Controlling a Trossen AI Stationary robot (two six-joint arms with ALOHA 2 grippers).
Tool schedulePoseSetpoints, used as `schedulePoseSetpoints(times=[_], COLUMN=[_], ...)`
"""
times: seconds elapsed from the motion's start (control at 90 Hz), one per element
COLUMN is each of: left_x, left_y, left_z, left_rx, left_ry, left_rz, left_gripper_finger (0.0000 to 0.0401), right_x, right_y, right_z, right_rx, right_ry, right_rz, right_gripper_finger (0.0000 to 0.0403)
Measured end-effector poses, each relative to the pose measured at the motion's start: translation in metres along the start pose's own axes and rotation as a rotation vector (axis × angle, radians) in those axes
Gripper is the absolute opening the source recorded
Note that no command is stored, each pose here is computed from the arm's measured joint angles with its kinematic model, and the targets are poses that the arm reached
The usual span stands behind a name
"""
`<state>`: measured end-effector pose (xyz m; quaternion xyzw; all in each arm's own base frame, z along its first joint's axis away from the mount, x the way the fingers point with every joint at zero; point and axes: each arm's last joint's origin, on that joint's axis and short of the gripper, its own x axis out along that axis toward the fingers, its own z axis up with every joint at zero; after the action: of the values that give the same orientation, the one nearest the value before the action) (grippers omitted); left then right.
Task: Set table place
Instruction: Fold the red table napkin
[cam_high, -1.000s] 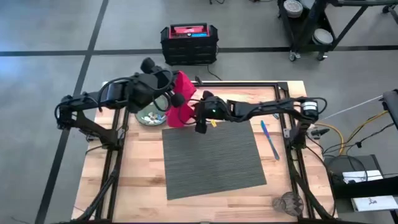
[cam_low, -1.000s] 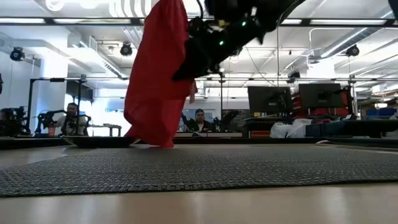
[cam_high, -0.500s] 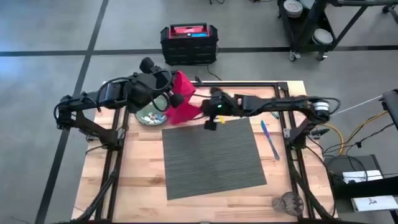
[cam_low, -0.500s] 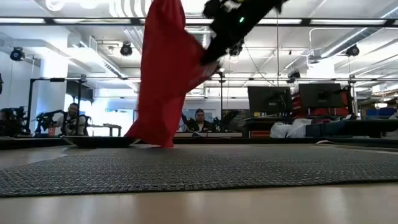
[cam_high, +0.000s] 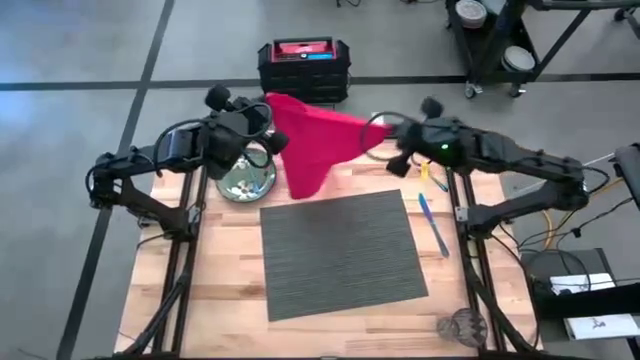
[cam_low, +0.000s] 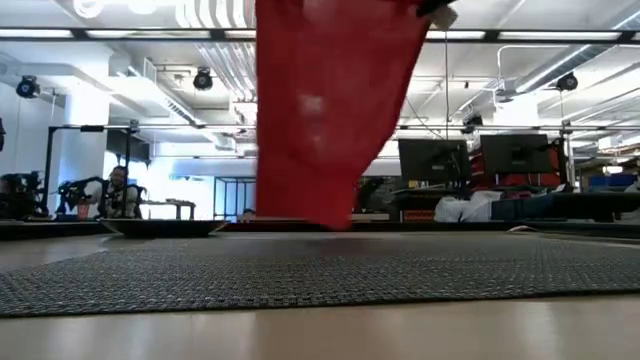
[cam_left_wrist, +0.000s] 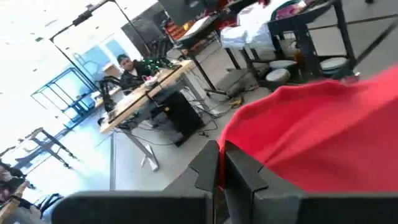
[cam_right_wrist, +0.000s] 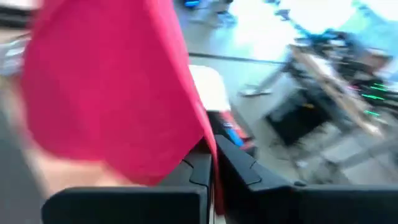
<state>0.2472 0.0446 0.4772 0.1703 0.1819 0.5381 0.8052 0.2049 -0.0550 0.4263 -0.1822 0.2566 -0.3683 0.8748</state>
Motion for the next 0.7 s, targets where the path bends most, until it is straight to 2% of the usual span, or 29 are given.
schedulePoseSetpoints(times=[0.133, 0.256, 0.389, 0.544, 0.7], left_x=[0.005, 0.008, 0.007, -0.004, -0.033], left_y=[0.002, 0.002, 0.002, -0.004, -0.020], left_z=[0.001, 0.007, 0.011, 0.002, -0.013], left_rx=[0.044, 0.129, 0.168, 0.221, 0.204], left_ry=[-0.011, -0.102, -0.157, -0.110, -0.035], left_rz=[-0.018, -0.154, -0.193, -0.277, -0.444], left_gripper_finger=[0.0000, 0.0000, 0.0000, 0.0000, 0.0000], right_x=[-0.007, -0.013, -0.020, -0.041, -0.069], right_y=[-0.011, -0.024, -0.030, -0.024, -0.005], right_z=[0.003, 0.008, 0.008, -0.006, -0.023], right_rx=[-0.027, -0.048, -0.074, -0.094, -0.086], right_ry=[-0.038, -0.084, -0.088, -0.051, -0.040], right_rz=[-0.098, -0.171, -0.177, -0.059, 0.218], right_gripper_finger=[0.0000, 0.0000, 0.0000, 0.0000, 0.0000])
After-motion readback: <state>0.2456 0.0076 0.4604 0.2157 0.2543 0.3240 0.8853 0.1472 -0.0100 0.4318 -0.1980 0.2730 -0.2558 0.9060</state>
